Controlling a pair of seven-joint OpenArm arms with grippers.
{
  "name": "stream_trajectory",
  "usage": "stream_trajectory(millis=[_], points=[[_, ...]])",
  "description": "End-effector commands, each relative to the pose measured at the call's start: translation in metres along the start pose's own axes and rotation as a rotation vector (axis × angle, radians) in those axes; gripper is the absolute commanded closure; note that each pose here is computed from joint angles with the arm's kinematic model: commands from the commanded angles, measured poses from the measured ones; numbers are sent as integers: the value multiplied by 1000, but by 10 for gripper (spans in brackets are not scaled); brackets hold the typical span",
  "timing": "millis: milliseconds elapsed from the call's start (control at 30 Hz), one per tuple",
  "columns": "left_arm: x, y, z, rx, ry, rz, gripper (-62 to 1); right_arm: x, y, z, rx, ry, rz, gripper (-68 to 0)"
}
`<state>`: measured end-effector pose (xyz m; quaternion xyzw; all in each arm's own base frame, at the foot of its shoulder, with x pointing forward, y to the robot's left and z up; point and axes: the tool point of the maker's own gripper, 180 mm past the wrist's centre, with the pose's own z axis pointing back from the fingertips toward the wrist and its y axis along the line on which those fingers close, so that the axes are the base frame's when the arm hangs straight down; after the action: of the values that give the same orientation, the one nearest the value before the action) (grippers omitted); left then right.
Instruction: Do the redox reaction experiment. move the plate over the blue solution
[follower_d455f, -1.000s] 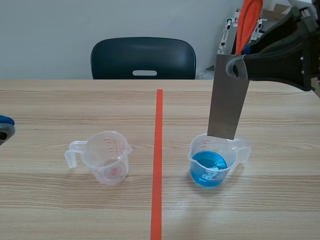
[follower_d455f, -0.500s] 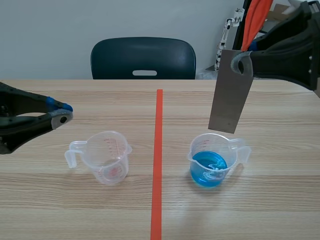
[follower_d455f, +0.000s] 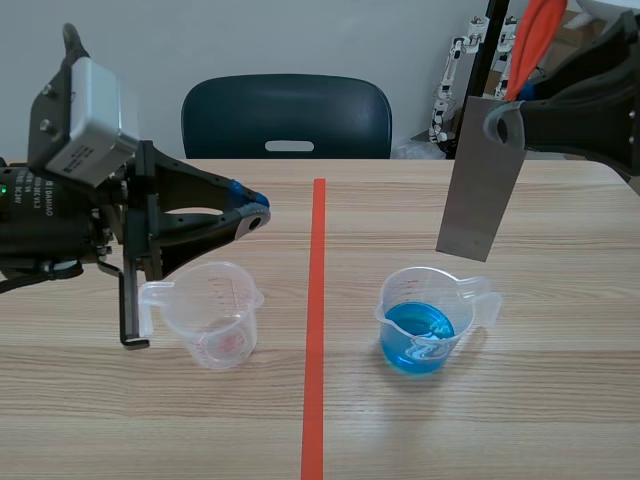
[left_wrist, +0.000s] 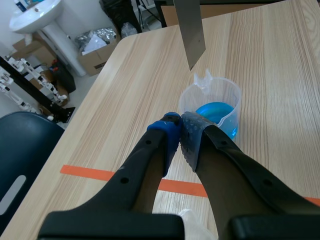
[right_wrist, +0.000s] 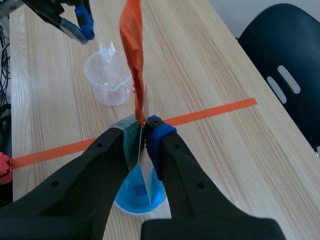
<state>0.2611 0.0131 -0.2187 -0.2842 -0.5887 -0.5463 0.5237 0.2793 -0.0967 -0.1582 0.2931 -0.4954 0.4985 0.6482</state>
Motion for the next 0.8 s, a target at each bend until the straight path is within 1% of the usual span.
stream_trajectory(millis=[0, 133, 233, 333, 667, 767], points=[[1, 4, -4, 8, -18, 9, -40, 12, 1, 2, 6, -43, -10, -6], [-8, 4, -18, -8, -19, 32, -40, 11, 4, 2, 11, -61, -50, -6], [-16, 2, -28, -24, -17, 54, -40, 11, 4, 2, 11, -61, -53, -6], [-20, -4, -38, -56, -21, 77, -40, 12, 4, 2, 10, -66, -64, -6], [-30, -22, -63, -123, -19, 123, -40, 15, 3, 2, 9, -80, -84, -6], [-34, -22, -67, -126, -4, 127, -40, 15, 3, 2, 9, -80, -84, -6]])
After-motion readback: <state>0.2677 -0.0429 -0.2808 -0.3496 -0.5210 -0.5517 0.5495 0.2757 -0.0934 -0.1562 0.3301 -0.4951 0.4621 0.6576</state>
